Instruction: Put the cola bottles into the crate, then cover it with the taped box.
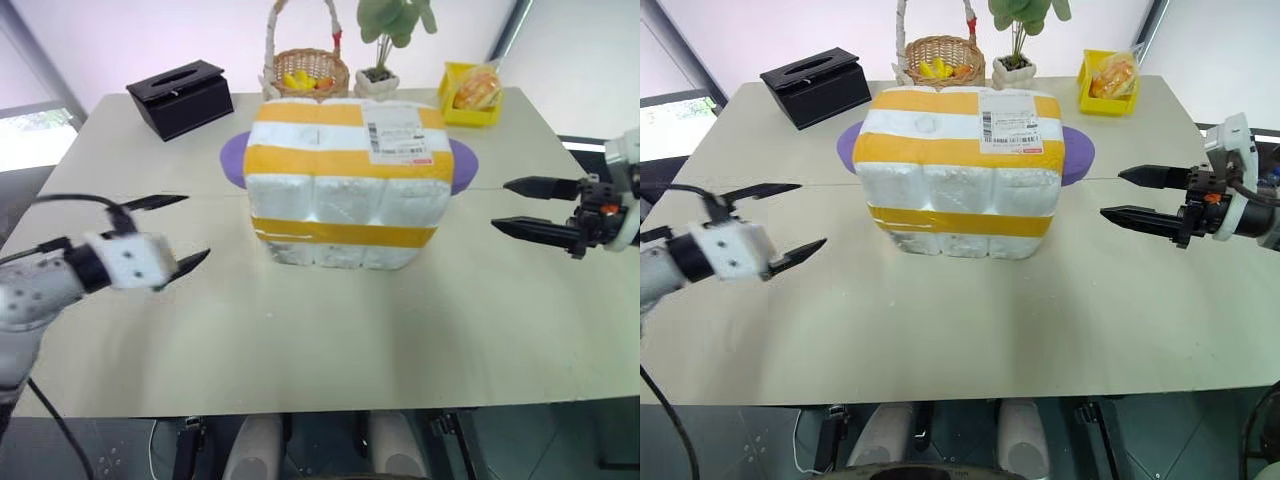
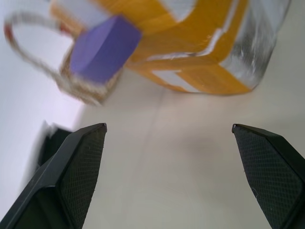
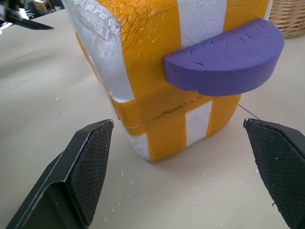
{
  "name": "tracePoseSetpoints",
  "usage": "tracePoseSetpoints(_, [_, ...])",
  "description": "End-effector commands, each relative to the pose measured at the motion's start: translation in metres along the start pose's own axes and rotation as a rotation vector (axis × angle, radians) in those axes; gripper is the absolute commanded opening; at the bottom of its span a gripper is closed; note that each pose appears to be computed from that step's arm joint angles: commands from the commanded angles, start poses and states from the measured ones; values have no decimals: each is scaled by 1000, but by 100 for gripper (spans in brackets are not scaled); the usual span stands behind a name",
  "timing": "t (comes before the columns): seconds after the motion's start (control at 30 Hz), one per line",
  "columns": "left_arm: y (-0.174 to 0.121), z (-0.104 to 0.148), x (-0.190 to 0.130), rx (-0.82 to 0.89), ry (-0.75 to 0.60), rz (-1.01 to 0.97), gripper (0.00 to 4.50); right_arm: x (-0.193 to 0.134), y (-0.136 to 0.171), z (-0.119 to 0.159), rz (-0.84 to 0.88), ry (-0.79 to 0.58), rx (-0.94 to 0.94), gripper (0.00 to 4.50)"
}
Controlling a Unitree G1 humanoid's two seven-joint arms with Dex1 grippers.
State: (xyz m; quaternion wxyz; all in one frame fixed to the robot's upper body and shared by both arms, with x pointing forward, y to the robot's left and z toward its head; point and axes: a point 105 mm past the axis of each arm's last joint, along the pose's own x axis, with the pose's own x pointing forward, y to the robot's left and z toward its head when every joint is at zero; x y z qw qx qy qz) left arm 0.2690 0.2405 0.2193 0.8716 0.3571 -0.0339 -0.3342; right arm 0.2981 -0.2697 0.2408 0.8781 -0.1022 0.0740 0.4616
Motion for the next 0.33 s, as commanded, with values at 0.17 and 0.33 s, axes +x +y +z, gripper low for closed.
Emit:
tracePoseSetpoints(0.17, [2, 31, -42, -633, -140, -215, 442, -14, -10, -13, 25, 61, -22, 450])
tracePoseSetpoints(0.33, [9, 29, -40, -690, -124, -251, 442, -15, -8, -7, 60, 11, -12, 450])
